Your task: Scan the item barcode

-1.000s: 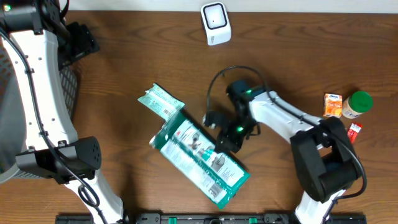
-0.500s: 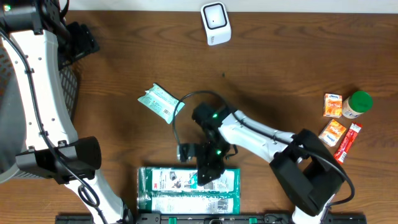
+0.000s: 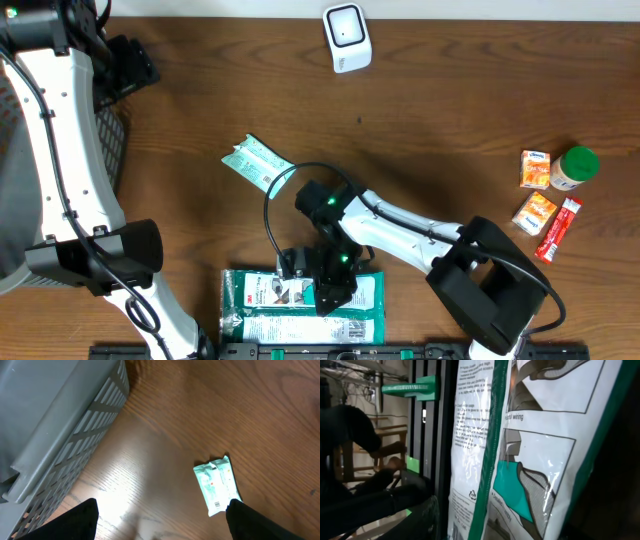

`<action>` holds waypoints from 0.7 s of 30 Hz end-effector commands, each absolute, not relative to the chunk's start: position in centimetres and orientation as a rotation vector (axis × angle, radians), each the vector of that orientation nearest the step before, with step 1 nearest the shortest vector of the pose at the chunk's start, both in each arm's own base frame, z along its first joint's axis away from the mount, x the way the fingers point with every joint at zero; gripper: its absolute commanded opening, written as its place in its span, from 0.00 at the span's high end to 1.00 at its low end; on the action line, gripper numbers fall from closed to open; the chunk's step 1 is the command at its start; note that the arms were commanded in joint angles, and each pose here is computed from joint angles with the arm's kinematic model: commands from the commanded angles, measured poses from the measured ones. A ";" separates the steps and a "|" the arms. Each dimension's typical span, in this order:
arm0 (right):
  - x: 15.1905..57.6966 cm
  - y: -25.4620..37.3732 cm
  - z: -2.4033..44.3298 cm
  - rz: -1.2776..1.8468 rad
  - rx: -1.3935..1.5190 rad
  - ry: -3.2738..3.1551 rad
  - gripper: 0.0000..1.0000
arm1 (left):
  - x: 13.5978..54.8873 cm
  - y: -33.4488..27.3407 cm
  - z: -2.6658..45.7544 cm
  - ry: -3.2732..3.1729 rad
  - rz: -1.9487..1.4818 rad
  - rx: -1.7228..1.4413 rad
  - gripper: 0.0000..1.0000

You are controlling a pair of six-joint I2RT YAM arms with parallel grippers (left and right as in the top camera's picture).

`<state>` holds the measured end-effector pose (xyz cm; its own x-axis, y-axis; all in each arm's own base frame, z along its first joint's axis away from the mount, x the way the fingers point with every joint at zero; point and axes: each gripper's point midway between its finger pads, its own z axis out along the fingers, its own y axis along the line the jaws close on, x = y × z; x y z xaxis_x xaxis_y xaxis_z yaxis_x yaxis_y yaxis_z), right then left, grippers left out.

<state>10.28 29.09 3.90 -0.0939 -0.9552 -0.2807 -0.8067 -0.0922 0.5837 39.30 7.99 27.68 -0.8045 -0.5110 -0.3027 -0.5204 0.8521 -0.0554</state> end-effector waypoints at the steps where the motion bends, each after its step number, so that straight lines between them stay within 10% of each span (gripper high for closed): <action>1: 9.9 29.4 4.0 -0.966 1.967 -1.923 0.50 | 38.1 8.2 27.2 2.780 0.075 -0.780 0.18; 9: 8.2 29.6 4.5 -0.981 1.892 -1.905 0.59 | 38.1 8.2 27.2 2.780 0.075 -0.780 0.18; 21: 7.3 29.6 4.3 -0.932 1.889 -1.899 0.99 | 38.1 8.2 27.2 2.780 0.075 -0.780 0.17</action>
